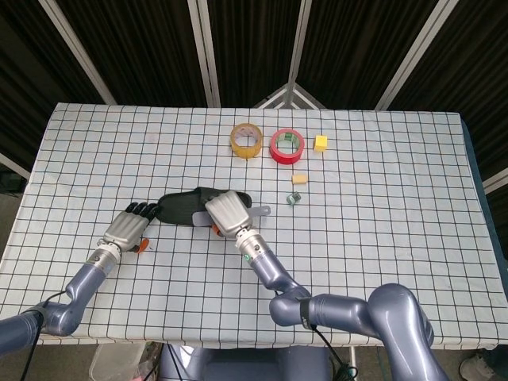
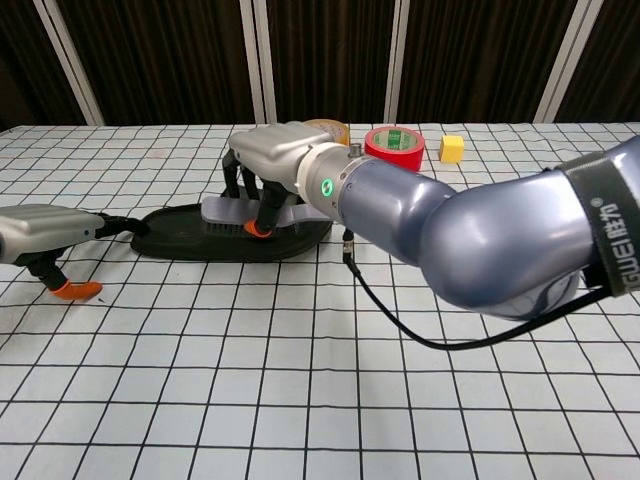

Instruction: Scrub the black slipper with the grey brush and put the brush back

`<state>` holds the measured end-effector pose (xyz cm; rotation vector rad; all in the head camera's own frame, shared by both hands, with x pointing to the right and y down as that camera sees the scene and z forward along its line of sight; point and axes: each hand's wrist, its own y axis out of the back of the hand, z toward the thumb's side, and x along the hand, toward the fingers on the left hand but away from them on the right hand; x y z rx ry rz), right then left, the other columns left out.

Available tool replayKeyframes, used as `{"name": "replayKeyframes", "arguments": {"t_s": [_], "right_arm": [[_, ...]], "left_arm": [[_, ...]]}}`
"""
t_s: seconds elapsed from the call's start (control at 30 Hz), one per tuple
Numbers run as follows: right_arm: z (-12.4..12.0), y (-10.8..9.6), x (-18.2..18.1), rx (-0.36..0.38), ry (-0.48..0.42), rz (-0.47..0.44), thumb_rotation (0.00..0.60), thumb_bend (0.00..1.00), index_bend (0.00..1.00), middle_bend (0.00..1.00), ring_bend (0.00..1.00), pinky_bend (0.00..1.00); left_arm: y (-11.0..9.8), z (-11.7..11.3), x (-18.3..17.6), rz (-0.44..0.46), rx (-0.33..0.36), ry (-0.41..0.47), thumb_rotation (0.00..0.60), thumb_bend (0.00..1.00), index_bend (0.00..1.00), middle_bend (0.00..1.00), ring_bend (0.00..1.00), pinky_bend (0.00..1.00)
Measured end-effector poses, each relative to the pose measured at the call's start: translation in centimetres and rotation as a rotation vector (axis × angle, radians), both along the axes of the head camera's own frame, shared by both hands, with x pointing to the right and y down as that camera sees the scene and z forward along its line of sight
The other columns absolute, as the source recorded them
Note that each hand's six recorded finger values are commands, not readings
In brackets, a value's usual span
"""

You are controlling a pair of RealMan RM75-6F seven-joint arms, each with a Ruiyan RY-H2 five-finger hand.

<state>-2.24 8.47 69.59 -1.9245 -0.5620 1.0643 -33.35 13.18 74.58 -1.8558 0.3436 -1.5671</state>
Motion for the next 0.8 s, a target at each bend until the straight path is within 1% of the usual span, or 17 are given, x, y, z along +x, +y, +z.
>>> {"name": "replayKeyframes", "arguments": {"t_s": [0.27, 0.6, 0.8], "right_arm": [[0.9, -0.8, 0.8, 0.004, 0.034, 0.032, 0.600, 0.60, 0.72, 0.61, 0.49, 0.47], [2.9, -2.3, 4.8, 0.024, 0.137, 0.080, 0.600, 0.60, 0.72, 0.61, 0.49, 0.47], [3.0, -2.5, 6.2, 0.027, 0.151, 0.096, 0.600, 0.60, 0.72, 0.61, 0.49, 0.47]], "left_arm": [[-0.1, -0.1, -0.3, -0.005, 0.003, -0.001, 0.572, 0.58, 0.00, 0.00, 0.00, 0.02], [-0.1, -0.4, -0.6, -0.009, 0.007, -0.002, 0.571, 0.58, 0.00, 0.00, 0.00, 0.02], [0.1, -0.7, -0.4, -0.005, 0.014, 0.003, 0.570, 0.58, 0.00, 0.00, 0.00, 0.01]]}}
